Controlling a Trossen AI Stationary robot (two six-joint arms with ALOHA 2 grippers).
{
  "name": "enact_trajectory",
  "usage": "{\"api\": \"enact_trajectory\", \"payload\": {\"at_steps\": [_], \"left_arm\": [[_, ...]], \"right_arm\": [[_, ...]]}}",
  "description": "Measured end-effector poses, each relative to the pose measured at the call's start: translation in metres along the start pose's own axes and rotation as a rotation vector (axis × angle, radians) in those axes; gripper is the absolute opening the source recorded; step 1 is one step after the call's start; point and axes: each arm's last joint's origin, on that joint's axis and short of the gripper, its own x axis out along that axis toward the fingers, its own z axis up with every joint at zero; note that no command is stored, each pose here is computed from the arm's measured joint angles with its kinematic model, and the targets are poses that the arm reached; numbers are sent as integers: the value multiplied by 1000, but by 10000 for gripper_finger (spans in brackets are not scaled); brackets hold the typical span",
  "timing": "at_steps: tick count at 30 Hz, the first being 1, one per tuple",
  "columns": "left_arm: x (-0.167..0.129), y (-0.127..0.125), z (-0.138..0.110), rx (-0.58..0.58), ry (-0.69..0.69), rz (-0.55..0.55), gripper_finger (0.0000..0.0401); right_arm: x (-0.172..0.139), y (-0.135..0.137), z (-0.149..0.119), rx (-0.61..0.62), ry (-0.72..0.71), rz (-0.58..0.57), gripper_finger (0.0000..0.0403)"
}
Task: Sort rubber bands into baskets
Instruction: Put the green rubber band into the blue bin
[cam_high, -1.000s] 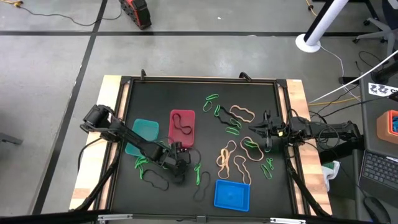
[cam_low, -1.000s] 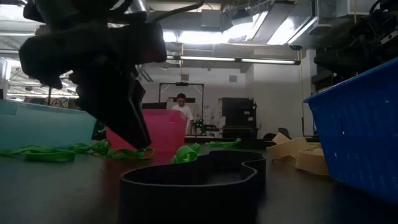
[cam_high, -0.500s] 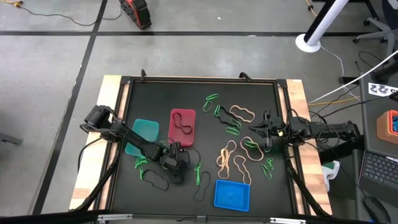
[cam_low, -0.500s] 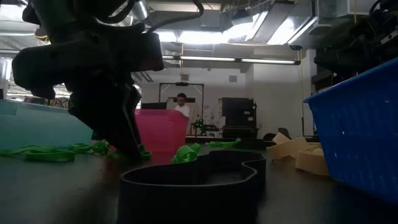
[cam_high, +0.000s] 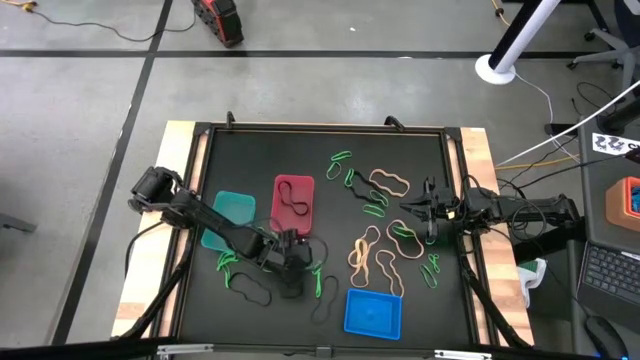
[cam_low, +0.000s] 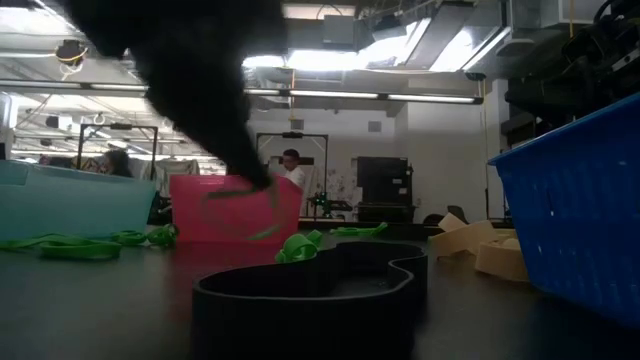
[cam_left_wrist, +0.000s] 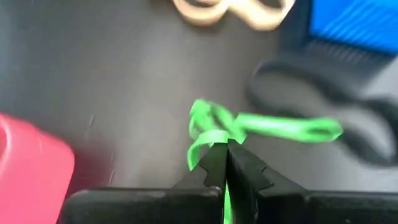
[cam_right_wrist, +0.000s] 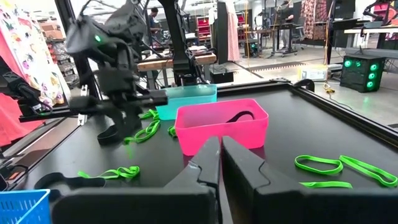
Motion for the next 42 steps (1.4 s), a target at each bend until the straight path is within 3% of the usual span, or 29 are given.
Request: {"api": "enact_trajectory", "payload": {"at_steps": [9, 17, 23, 34, 42], "left_arm": [[-14, -11, 47, 149, -214, -68, 4], [-21, -10, 81, 14, -526, -162, 2], [-18, -18, 92, -39, -715, -239, 2], [21, -65, 104, 25, -750, -359, 3], [58, -84, 82, 73, -640, -354, 4]], "right_arm": [[0, 0, 0, 0, -1, 0, 19], [0, 0, 0, 0, -1, 0, 19], [0, 0, 0, 0, -1, 0, 19], [0, 0, 0, 0, 0, 0, 19], [0, 0, 0, 0, 1, 0, 19]]}}
